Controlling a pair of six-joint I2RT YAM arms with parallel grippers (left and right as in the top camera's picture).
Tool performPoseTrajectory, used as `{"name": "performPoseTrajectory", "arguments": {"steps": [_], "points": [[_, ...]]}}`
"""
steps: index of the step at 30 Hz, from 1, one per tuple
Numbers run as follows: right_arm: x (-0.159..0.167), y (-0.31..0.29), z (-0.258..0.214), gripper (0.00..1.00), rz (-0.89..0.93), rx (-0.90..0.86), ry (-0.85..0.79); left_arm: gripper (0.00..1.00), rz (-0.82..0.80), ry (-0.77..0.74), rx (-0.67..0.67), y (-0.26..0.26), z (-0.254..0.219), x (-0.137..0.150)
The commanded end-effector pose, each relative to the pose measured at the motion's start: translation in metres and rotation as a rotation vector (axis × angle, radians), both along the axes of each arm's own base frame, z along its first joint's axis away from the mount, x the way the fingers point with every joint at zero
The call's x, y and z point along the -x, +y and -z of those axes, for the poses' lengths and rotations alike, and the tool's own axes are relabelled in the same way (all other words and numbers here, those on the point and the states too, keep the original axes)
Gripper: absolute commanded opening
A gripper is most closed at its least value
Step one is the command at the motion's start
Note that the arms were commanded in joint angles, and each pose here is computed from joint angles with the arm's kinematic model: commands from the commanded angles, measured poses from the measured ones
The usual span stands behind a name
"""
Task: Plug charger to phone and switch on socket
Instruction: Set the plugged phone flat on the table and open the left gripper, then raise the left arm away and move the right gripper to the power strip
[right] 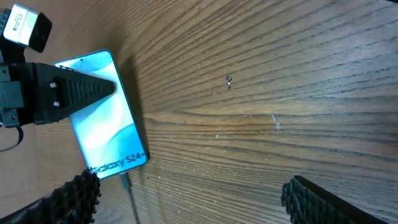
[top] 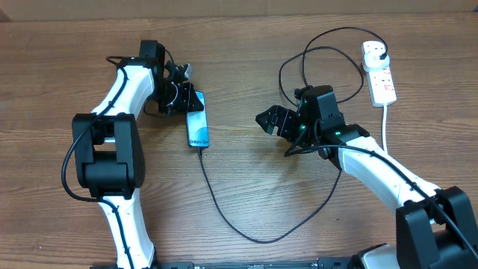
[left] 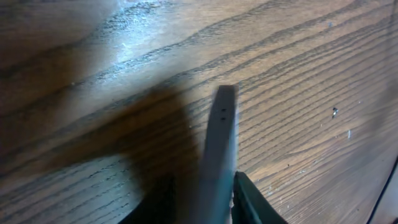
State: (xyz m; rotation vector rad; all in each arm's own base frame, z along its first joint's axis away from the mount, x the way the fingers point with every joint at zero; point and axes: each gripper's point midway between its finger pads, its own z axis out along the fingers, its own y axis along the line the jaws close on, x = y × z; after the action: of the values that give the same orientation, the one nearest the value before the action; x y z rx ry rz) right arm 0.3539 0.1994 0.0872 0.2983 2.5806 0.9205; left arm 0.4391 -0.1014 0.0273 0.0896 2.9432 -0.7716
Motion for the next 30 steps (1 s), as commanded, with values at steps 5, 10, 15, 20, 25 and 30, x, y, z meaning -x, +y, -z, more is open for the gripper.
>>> {"name": "performPoseTrajectory", "arguments": {"steps": [5,10,15,20,25,30], "points": [[-0.0053,0.0011,-0.0034,0.95,0.0,0.01,-0.019,0.32,0.003,-0.002,0.002,-0.0013,-0.0002,0.0004],[-0.0052,0.0011,-0.0035,0.94,0.0,0.01,-0.019,0.32,0.003,-0.002,0.002,-0.0013,-0.0001,0.0004],[-0.0048,0.0009,-0.0031,0.94,0.0,0.011,-0.016,0.31,0.002,-0.002,-0.012,0.0008,0.001,0.0002],[-0.0048,0.0009,-0.0029,0.94,0.0,0.011,-0.016,0.32,-0.001,0.0,-0.028,0.0032,0.0024,0.0006],[-0.0049,0.001,-0.0031,0.94,0.0,0.011,-0.017,0.34,0.0,-0.002,-0.028,0.0033,0.0024,0.0002],[-0.0048,0.0011,-0.003,0.94,-0.007,0.014,-0.021,0.42,-0.007,-0.011,-0.05,0.0082,0.0009,-0.0033]]}}
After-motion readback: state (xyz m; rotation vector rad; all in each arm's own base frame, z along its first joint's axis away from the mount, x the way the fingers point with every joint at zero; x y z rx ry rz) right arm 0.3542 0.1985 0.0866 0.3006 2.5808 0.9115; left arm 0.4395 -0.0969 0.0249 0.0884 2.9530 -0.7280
